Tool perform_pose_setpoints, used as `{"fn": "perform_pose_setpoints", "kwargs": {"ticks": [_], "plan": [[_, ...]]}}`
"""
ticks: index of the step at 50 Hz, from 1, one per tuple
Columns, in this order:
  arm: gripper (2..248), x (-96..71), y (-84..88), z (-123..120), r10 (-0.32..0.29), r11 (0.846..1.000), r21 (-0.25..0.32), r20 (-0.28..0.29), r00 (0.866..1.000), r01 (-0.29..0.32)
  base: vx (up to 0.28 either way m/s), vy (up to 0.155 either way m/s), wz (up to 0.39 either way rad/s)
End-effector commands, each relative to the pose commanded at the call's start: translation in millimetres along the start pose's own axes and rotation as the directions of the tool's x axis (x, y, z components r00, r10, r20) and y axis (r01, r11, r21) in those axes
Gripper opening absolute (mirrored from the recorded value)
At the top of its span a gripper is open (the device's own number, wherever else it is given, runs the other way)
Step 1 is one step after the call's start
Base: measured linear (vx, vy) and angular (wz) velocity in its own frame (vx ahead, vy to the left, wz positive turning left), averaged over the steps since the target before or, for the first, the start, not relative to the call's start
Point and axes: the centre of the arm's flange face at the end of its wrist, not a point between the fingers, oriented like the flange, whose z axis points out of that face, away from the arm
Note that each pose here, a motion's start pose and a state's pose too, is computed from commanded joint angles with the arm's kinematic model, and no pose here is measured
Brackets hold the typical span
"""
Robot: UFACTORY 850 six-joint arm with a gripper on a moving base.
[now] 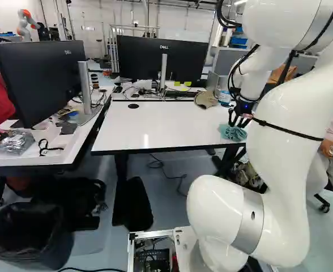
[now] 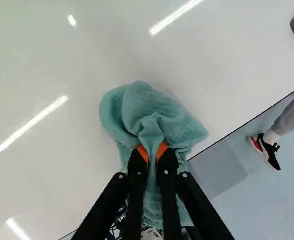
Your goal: Clean the table with the green towel
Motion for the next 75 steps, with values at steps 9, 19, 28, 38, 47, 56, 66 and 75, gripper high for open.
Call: {"fn": "perform_pose_setpoints", "kwargs": {"ticks": [9,19,28,38,47,56,66,75], "plan": [[38,0.0,0.0,0,0.0,1.0,0.0,0.0,1.0,0.0,0.0,0.0,0.0],[38,-7.8,5.6,-2,0.01,1.0,-0.002,0.004,1.0,-0.01,0.0,0.0,0.0],[38,-17.8,17.9,-3,0.034,0.999,-0.007,0.009,0.999,-0.034,0.0,0.0,0.0],[38,-15.3,36.0,-3,0.068,0.998,-0.014,0.007,0.998,-0.068,0.0,0.002,0.006],[38,-6.6,50.7,-1,0.094,0.995,-0.019,0.002,0.996,-0.094,0.0,0.0,0.0],[38,5.8,63.1,1,0.114,0.993,-0.023,-0.007,0.993,-0.114,0.0,0.0,0.0],[38,22.6,72.9,5,0.127,0.991,-0.025,-0.019,0.992,-0.128,0.0,0.0,0.0],[38,38.1,71.3,8,0.121,0.992,-0.024,-0.029,0.992,-0.122,0.0,-0.001,-0.004]]}}
